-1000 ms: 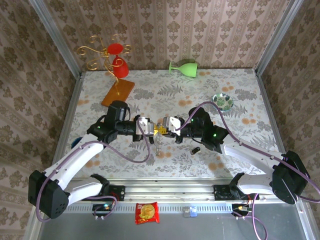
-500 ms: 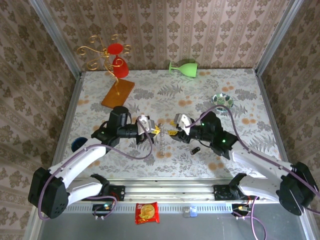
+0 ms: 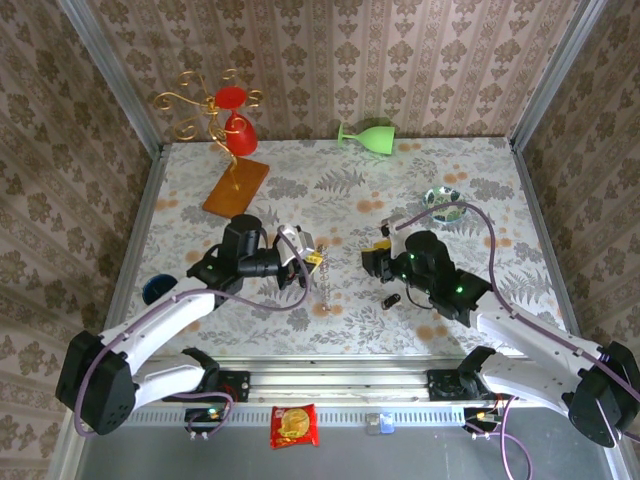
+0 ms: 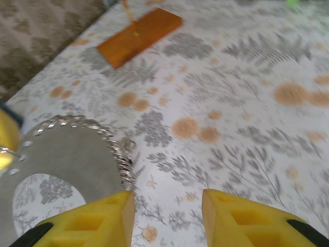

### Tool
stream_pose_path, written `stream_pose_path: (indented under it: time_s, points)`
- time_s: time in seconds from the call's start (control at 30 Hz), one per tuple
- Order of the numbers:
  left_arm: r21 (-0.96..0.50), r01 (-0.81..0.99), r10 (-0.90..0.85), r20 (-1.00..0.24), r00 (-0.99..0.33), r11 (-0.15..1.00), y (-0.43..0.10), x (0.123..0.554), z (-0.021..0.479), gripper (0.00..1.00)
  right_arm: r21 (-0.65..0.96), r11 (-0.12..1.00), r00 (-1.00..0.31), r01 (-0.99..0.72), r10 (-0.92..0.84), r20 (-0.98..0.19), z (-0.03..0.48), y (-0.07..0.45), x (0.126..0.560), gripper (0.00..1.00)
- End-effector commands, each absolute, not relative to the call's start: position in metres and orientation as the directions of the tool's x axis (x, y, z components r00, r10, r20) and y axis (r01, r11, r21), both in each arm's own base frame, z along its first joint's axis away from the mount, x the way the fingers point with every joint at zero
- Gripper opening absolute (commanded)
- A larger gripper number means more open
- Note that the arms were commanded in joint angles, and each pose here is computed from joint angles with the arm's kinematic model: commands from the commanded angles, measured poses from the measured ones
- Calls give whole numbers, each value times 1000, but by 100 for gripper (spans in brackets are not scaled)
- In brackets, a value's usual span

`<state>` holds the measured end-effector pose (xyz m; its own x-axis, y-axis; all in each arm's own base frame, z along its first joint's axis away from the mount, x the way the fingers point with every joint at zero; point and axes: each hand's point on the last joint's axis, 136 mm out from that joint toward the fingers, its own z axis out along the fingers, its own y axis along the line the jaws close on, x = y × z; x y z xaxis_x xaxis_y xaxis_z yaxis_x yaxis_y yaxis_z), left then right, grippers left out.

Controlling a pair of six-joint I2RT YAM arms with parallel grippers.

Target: Put the keys on the keyring

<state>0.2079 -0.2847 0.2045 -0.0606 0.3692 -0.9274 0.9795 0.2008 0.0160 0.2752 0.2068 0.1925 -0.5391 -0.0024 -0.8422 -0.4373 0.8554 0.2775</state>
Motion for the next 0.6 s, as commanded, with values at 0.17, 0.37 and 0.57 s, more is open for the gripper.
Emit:
stream_pose_path:
  time_s: [0.17, 0.37, 0.57]
  points:
    - [-32, 977, 357, -928, -107, 210, -294, 208, 201, 0, 307, 951, -771, 25, 214, -600, 140, 147, 249, 39]
    - [52, 979, 387, -921, -28, 196, -297, 206, 192, 0, 225, 971, -887, 77, 169, -429, 105, 138, 219, 37]
    - [86, 981, 395, -919, 10, 175, -298, 203, 194, 0, 196, 980, -962, 36, 87, -259, 73, 149, 197, 32]
